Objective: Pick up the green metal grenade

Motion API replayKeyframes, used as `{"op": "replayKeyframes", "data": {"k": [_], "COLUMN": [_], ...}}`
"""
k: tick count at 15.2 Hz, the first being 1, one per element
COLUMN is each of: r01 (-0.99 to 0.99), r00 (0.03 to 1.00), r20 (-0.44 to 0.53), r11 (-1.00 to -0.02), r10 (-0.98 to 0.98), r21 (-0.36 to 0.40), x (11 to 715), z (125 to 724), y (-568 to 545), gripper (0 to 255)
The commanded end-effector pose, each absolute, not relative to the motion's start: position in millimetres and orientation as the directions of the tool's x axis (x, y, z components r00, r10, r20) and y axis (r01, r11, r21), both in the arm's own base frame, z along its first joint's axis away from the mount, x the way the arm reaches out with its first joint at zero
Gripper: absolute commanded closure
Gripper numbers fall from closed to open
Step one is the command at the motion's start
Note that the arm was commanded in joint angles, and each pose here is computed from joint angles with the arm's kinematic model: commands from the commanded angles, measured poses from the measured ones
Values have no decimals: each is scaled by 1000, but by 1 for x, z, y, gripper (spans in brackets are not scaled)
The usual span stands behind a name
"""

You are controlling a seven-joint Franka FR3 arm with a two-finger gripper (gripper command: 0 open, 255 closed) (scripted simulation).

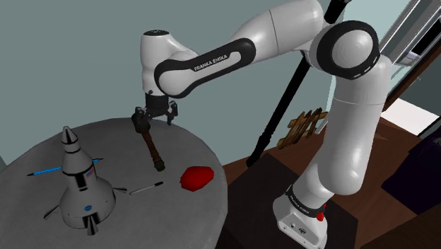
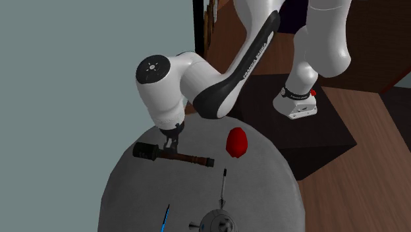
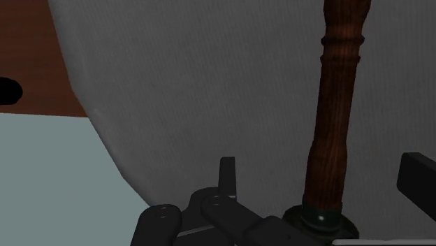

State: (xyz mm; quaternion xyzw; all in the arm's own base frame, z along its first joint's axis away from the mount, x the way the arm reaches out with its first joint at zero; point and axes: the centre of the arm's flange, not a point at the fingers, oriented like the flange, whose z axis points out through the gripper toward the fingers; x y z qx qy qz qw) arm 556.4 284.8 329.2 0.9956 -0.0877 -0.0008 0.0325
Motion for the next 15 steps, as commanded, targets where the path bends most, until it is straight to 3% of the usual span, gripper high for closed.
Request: {"op": "replayKeyframes", "data": {"k": [1,12,13,15], "r01": [-192,-203,-202,-203], "r00": [981,979,979,979], "r20": [6,7,7,7], "r11": [-979,-977,-977,-977], "r10": [-192,-203,-202,-202], "r21": [65,65,65,65], "x": [573,584,584,584], "z": [312,261,261,261], "y": [300,308,309,309], "gripper": [0,0,255,255]}}
